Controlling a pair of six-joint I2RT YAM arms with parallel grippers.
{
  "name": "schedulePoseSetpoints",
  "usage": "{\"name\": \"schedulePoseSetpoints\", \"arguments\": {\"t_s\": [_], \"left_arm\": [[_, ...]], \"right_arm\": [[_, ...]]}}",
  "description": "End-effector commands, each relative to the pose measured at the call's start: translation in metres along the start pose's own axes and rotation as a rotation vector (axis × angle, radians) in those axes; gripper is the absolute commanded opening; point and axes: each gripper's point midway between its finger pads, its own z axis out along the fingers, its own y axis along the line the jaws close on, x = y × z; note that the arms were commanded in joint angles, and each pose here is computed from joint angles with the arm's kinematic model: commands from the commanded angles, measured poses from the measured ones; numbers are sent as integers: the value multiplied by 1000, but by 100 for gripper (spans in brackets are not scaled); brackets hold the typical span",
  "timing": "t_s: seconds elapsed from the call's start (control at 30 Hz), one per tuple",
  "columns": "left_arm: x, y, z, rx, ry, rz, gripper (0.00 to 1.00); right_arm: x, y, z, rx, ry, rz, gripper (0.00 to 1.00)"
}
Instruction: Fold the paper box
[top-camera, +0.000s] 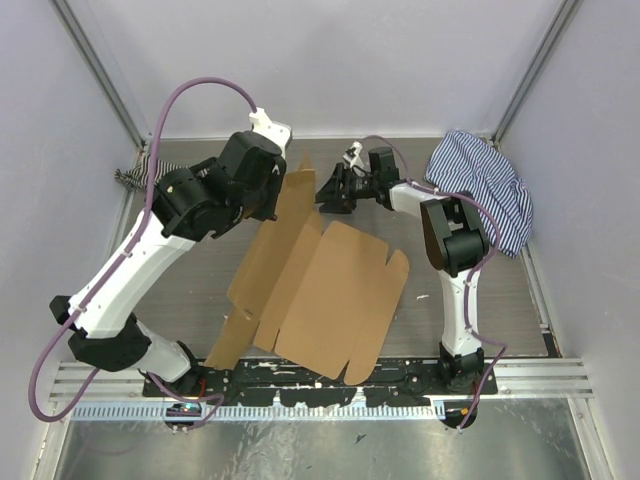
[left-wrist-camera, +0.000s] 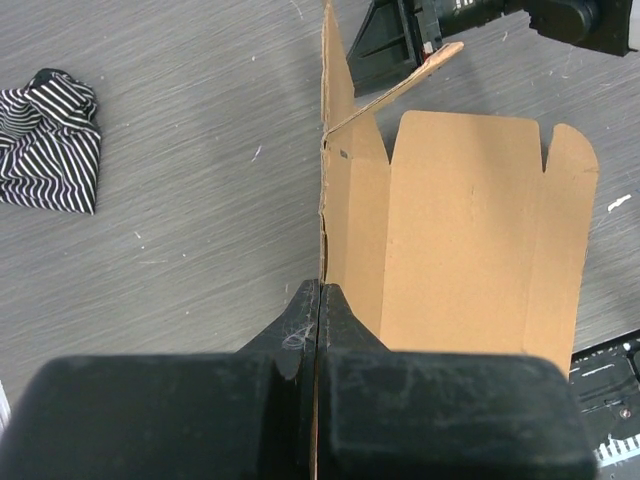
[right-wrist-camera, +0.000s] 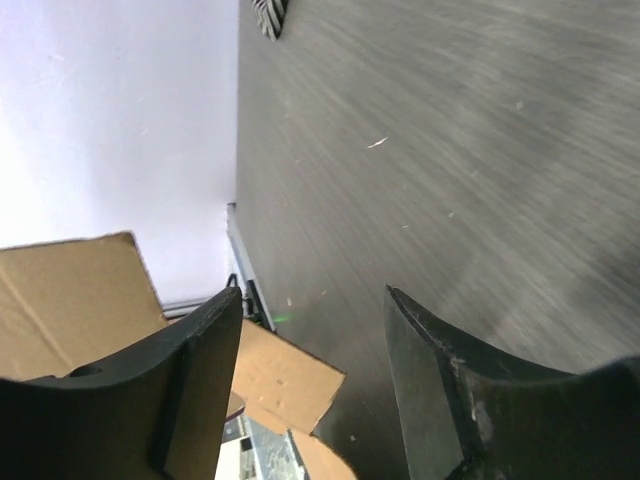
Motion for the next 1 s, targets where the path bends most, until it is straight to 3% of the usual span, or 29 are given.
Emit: {"name": "schedulePoseSetpoints", "arguments": {"t_s": [0.0,0.43,0.57,0.7,0.87,0.9,0.97], "left_arm": [[-6,4,0,-29,-31,-15,0],[0,22,11,-163,-1,2,0],[3,22,12,-160,1,3,0],[5,16,14,-135,4,-1,0],[8,15,20,-139,20,4,0],[8,14,21,-139,20,5,0],[9,11,22,-124,25,7,0]], "right_arm": [[9,41,-2,-171,48,-67,61],[34,60,-18,-344,57,-71,57],[34,81,-29,-470,44,-78,56],[40,95,-33,-591,92,-88,48],[47,87,-24,-556,98,-83,41],[45,81,-21,-525,87,-74,42],[38,66,-15,-445,52,-75,60]]}}
